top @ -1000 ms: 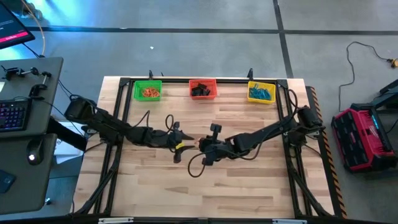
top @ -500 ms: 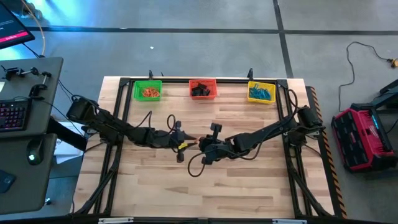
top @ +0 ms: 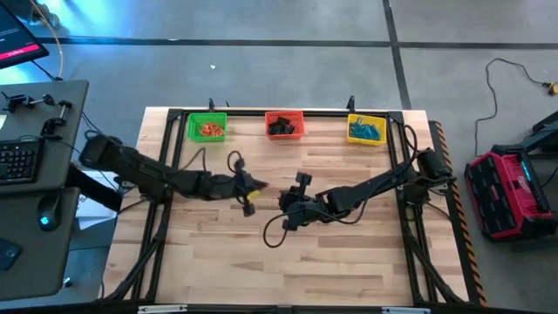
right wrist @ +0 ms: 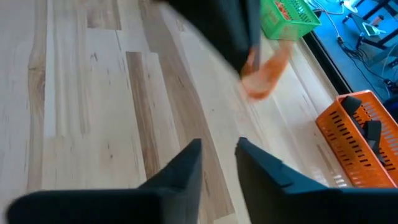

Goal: Sort rubber bands into baskets
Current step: Put the orange rubber band into the green bin

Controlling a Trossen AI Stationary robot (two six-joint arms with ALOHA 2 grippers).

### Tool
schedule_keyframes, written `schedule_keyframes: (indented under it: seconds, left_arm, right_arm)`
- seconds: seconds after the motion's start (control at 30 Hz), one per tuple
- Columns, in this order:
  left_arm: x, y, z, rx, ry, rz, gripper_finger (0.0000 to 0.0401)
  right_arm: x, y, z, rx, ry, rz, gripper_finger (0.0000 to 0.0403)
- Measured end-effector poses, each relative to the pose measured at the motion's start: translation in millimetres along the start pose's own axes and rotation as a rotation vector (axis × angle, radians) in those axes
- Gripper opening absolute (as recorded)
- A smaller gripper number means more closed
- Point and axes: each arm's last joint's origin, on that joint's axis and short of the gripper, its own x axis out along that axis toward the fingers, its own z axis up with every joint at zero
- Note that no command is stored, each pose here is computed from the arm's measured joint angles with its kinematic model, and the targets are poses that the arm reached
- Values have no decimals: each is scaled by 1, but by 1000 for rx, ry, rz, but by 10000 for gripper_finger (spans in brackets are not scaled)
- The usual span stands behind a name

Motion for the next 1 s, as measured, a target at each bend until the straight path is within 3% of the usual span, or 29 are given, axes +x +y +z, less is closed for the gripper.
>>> schedule_keyframes:
  seconds: [0.13,0.3,0.63,0.8,1.0]
  left_arm:
    - [-18,24,6,-24,69,88,1]
    - [-43,57,9,-60,158,224,1]
    - [-78,135,-8,-278,354,569,0]
    - [-83,169,-21,-343,464,632,0]
    - [-83,204,-34,-402,502,636,0]
  right_arm:
    - [1,-2,0,7,4,-10,121]
    - [2,-3,0,-3,6,-16,126]
    - [4,-6,0,-7,11,-24,53]
    - [6,-8,0,-4,17,-18,6]
    - [5,-8,0,-22,20,-10,7]
